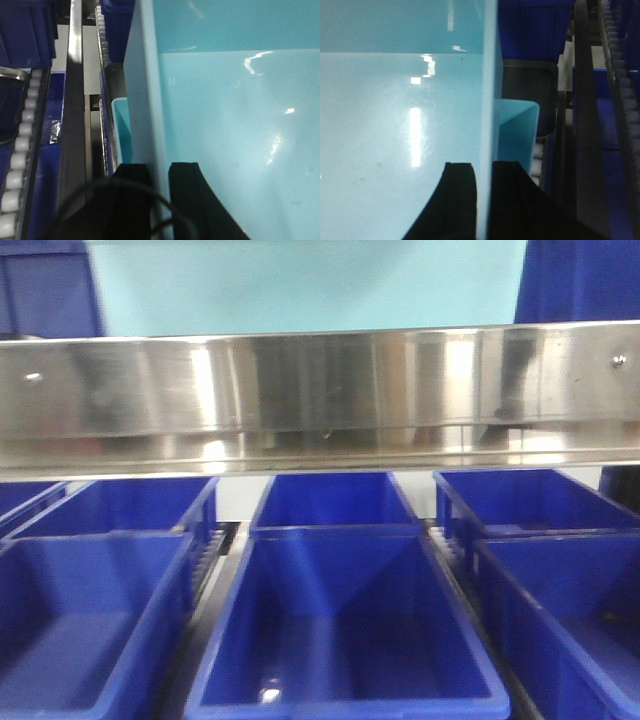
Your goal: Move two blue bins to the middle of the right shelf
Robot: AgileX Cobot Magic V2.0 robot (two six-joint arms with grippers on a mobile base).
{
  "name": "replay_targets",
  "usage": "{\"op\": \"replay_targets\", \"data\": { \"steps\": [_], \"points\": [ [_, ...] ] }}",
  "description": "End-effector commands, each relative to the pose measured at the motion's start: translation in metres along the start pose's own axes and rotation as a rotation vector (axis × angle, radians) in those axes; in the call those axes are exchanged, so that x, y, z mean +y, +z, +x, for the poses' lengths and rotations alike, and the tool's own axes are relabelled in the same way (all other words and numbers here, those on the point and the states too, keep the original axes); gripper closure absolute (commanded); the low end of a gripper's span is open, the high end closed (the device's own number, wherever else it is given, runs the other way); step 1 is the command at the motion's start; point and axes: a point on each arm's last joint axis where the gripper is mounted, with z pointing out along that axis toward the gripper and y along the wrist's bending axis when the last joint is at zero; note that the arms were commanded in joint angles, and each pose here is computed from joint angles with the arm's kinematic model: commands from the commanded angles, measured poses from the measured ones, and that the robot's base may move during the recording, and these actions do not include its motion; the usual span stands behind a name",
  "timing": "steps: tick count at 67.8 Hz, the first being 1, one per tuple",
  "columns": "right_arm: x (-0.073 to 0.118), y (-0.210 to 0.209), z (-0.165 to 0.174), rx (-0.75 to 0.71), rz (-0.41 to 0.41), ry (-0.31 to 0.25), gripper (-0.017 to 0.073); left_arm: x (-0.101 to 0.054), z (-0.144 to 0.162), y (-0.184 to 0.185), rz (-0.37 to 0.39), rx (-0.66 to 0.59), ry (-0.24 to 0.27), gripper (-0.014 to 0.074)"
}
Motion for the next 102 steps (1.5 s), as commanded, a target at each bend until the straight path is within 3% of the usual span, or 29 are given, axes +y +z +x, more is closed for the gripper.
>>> {"op": "replay_targets", "data": {
  "steps": [1, 102],
  "points": [
    [-0.0043, -0.0098, -0.0077, -0.076, 0.03, -0.023, 0.0711, 0.0005, -0.006, -0.0085, -0.001, -0.052, 0.009, 0.0704],
    [-0.0043, -0.0098, -0.0077, -0.076, 0.03, -0.023, 0.0711, 0.0005, -0.006, -0.0085, -0.001, -0.052, 0.009, 0.0704]
  ]
}}
